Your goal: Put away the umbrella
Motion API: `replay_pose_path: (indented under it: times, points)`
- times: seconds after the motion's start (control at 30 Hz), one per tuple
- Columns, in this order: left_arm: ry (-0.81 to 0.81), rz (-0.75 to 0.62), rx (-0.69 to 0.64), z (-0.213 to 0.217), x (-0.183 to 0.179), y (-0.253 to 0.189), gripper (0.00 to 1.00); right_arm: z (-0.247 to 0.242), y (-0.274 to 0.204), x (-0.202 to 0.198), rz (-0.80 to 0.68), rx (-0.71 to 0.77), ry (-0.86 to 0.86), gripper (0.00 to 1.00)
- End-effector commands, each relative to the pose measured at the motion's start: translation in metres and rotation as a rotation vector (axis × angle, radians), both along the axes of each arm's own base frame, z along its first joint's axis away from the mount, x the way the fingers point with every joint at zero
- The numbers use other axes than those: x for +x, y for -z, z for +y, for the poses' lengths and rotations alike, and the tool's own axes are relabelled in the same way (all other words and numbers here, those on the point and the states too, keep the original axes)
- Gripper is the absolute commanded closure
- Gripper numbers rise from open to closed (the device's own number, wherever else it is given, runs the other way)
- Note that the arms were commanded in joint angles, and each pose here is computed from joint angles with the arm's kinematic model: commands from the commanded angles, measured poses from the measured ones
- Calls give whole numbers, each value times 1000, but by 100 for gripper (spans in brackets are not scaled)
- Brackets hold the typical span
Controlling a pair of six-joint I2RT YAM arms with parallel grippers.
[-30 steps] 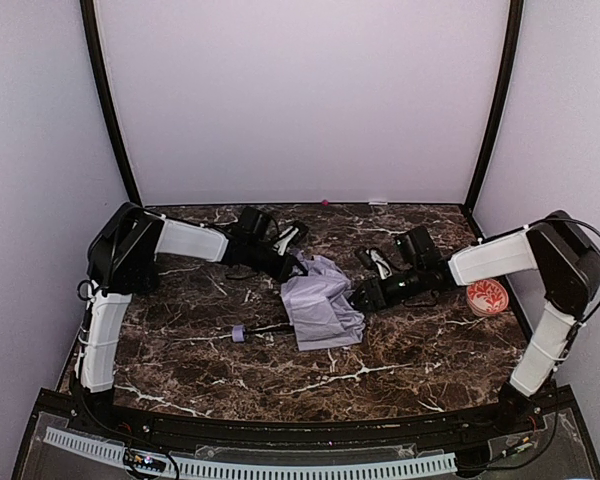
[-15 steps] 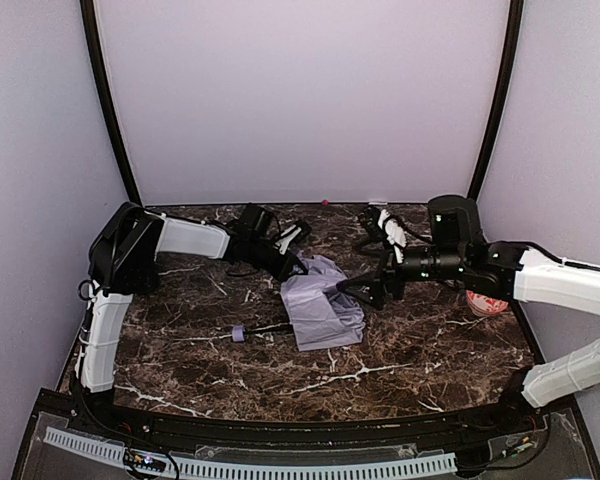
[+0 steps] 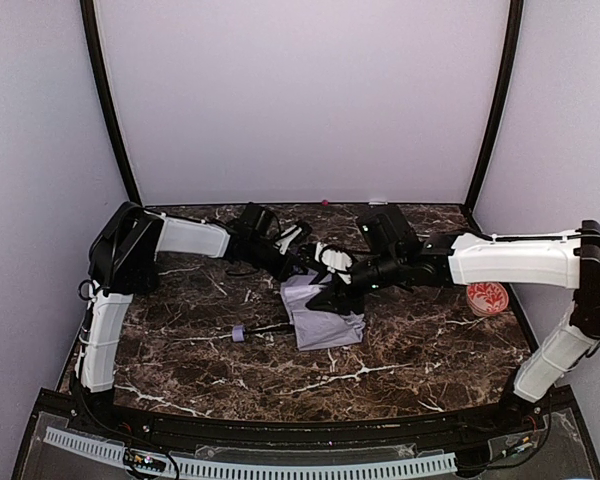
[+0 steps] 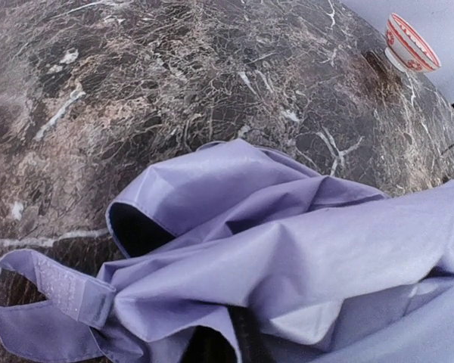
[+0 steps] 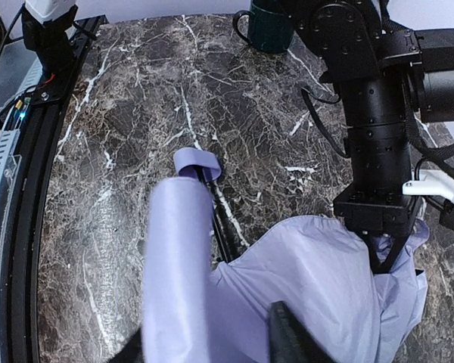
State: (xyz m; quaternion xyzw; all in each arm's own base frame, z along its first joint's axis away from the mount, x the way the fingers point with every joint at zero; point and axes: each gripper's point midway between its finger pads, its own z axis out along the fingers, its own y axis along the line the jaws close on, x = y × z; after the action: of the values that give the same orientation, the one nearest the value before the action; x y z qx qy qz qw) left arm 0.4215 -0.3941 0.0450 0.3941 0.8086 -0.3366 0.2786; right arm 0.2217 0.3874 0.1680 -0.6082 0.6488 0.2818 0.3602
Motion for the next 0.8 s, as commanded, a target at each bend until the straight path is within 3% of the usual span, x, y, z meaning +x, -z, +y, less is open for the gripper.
replay_pose_path:
  times: [0.0,0.07,0.13,0.17,0.3,0.53,0.63,0.77]
  points:
    - [-26,-59,29,10,18,-18,77,7,-27,-7,36,41,-13,88]
    - [-57,-92,18,18,30,-35,57,5,-34,-20,92,64,-38,97]
    - [-90,-129,10,28,42,-53,40,4,-46,-35,155,102,-72,99]
    - [-98,-150,8,32,46,-63,37,4,-52,-41,186,123,-88,98]
    - [-91,-265,11,43,44,-108,25,7,-74,-57,283,197,-135,96]
    - [-168,-503,41,83,24,-168,2,22,-89,-44,339,240,-105,100]
    - [-199,-590,47,102,8,-193,1,26,-93,-39,363,246,-88,100]
    - [-135,-553,-39,105,-35,-220,1,26,-106,-29,378,276,-42,100]
